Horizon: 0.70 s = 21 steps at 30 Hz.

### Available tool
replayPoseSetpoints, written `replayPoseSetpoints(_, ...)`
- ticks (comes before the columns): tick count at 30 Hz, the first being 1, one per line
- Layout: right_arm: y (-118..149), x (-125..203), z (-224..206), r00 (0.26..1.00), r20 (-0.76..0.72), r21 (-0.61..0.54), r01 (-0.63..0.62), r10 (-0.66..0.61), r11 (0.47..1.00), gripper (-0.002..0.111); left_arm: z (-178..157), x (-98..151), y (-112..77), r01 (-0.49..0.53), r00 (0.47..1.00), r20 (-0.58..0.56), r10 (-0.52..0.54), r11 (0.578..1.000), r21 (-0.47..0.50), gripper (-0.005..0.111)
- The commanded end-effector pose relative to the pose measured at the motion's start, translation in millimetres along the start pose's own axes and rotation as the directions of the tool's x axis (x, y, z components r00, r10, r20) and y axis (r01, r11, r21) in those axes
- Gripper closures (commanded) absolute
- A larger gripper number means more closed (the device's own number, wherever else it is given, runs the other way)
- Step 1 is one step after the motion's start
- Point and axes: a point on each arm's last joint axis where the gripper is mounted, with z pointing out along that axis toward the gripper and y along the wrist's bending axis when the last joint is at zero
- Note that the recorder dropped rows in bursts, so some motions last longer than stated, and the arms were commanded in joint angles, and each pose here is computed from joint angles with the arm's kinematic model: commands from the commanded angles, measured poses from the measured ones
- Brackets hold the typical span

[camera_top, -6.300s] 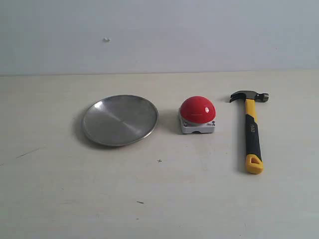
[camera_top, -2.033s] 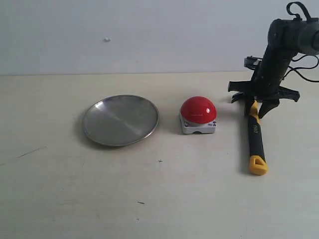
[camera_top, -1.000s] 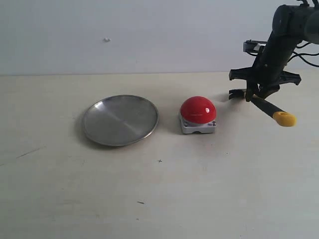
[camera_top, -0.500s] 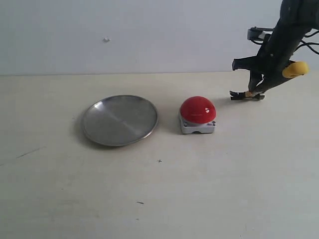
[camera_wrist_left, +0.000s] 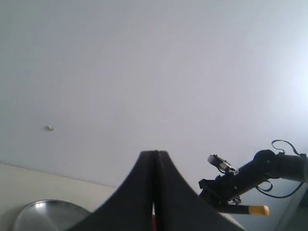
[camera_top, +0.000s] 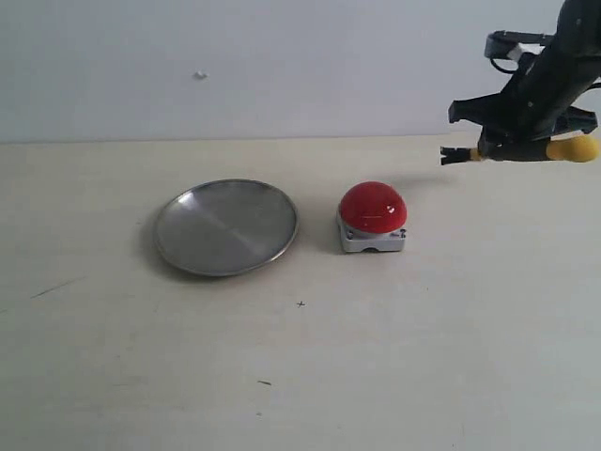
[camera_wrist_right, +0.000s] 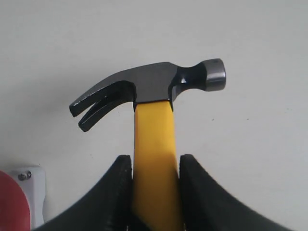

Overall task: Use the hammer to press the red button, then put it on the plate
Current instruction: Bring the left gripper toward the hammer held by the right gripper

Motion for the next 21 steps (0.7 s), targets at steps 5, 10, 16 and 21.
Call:
replayPoseSetpoints(5, -0.6, 3.2, -38.0, 0.963, 0.269, -0.02, 0.013, -0.008, 1.0, 0.108, 37.7, 19.4, -19.5, -0.018, 0.973, -0.223, 0.062, 0.981, 0.194, 0.107)
replayPoseSetpoints(10, -3.0, 17.7, -60.1, 0.897, 0.441, -0.033, 0.02, -0.004, 0.999, 0.108, 86.7, 36.0, -31.3, 0.036, 0.921, -0.38, 0.082, 0.956, 0.292, 0.107)
replayPoseSetpoints(16, -6.6, 40.4, -85.9, 0.775, 0.631, -0.048, 0.03, 0.007, 0.998, 0.108, 162.7, 76.5, -32.6, 0.17, 0.849, -0.527, 0.043, 0.921, 0.35, 0.107)
replayPoseSetpoints(21, -4.0, 43.6, -100.7, 0.755, 0.655, -0.062, 0.028, 0.019, 0.998, 0.108, 221.2, 132.1, -37.2, 0.306, 0.75, -0.661, -0.004, 0.888, 0.342, 0.107)
